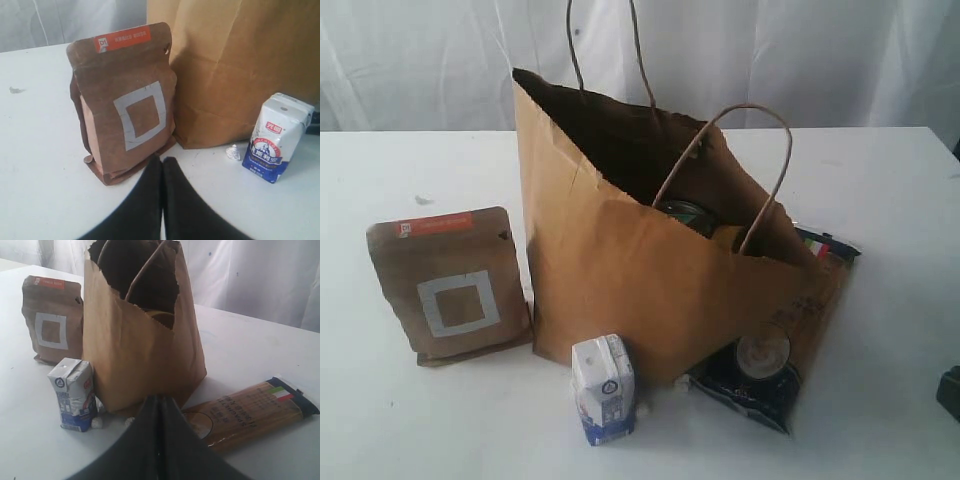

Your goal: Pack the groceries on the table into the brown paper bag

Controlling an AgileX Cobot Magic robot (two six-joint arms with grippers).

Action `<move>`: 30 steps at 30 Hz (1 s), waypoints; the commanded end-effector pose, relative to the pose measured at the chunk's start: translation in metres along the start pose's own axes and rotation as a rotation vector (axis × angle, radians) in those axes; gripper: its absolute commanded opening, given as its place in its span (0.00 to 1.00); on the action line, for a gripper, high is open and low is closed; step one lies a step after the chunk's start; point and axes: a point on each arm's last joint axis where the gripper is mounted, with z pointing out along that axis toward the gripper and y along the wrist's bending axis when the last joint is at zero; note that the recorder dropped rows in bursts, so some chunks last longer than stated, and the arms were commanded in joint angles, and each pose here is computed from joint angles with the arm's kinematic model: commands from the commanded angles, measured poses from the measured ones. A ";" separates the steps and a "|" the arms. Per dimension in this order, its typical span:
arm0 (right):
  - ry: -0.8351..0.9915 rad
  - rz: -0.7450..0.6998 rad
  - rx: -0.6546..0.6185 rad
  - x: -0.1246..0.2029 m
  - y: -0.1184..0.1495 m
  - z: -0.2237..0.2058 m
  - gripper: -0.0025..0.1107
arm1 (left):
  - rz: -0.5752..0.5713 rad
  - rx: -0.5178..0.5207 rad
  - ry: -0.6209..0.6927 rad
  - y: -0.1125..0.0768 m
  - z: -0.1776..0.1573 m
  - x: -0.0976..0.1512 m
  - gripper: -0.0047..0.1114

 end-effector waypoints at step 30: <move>-0.408 0.453 -0.073 -0.042 -0.001 -0.012 0.02 | -0.005 -0.004 0.002 0.000 0.000 0.002 0.05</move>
